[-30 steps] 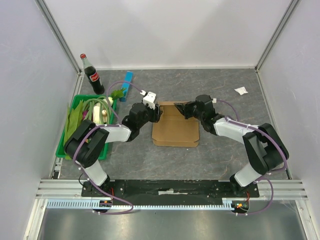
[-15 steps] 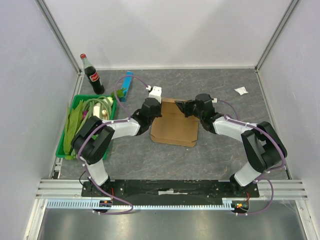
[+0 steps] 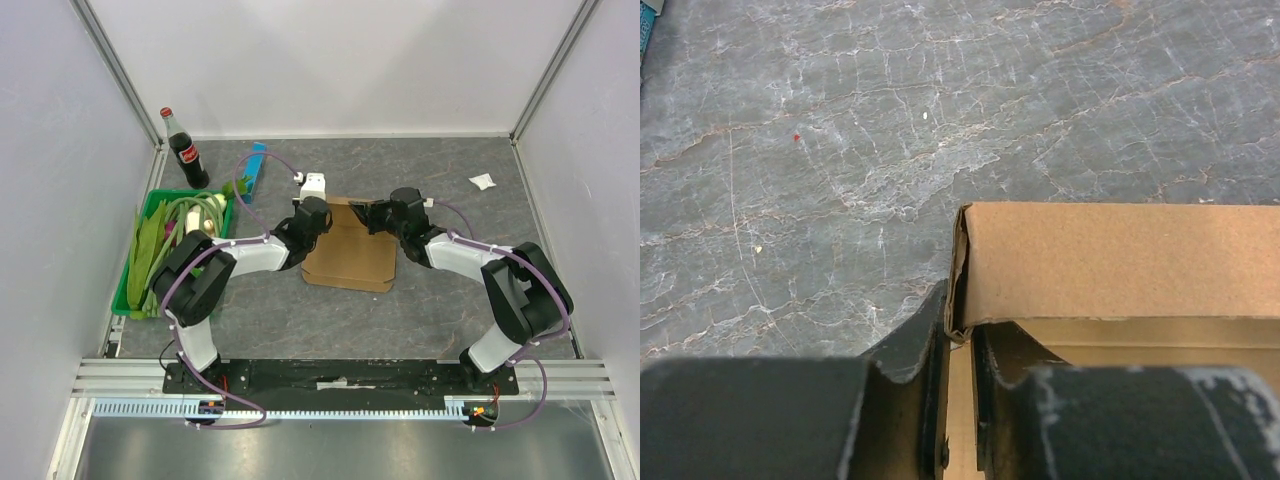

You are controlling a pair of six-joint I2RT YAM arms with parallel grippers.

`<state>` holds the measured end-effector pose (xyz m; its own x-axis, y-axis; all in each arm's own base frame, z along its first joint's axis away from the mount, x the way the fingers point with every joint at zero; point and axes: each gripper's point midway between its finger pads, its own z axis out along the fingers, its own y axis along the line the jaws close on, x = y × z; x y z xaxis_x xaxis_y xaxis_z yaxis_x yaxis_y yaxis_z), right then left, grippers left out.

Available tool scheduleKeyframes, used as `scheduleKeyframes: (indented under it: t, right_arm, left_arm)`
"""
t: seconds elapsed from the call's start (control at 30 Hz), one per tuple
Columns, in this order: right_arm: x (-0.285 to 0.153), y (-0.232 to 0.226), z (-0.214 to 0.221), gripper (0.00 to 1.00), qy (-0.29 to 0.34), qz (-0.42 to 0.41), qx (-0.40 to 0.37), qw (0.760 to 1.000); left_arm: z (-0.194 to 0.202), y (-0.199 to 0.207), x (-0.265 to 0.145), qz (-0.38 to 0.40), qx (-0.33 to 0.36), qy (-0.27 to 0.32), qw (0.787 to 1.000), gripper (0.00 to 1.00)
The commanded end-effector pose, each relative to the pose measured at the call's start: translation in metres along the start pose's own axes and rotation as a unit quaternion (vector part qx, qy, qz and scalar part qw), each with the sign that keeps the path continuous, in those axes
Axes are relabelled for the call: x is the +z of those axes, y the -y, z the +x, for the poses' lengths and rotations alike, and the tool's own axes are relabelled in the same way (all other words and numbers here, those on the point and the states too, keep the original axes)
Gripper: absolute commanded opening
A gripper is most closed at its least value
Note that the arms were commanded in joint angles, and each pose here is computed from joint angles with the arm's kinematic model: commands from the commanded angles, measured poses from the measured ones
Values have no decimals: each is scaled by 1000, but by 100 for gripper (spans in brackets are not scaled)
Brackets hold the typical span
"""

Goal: Fold the paper box

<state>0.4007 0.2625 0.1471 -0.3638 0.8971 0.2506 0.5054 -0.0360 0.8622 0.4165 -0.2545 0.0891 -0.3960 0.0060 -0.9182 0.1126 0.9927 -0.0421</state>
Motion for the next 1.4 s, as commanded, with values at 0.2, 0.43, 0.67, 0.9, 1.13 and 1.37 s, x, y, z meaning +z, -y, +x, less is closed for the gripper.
scheduleKeyframes:
  t: [0.2, 0.43, 0.67, 0.9, 1.13, 1.37]
  right_arm:
    - [-1, 36, 12, 0, -26, 57, 1, 998]
    - [-2, 37, 13, 0, -26, 57, -5, 998]
    - [-5, 44, 25, 0, -24, 61, -17, 998]
    - [-6, 49, 25, 0, -19, 58, -22, 998]
    - [-8, 45, 22, 0, -14, 53, -38, 998]
    - [-9, 42, 23, 0, -17, 50, -41, 998]
  left_arm:
    - [20, -15, 13, -48, 5, -14, 999, 29]
    - [17, -18, 16, -67, 11, -16, 998, 12]
    - [52, -44, 11, -198, -26, -114, 973, 2]
    - [46, -31, 0, -127, -32, -104, 986, 16]
    - [4, -13, -47, 43, -52, -10, 998, 77]
    - [2, -31, -73, 91, -79, 30, 992, 60]
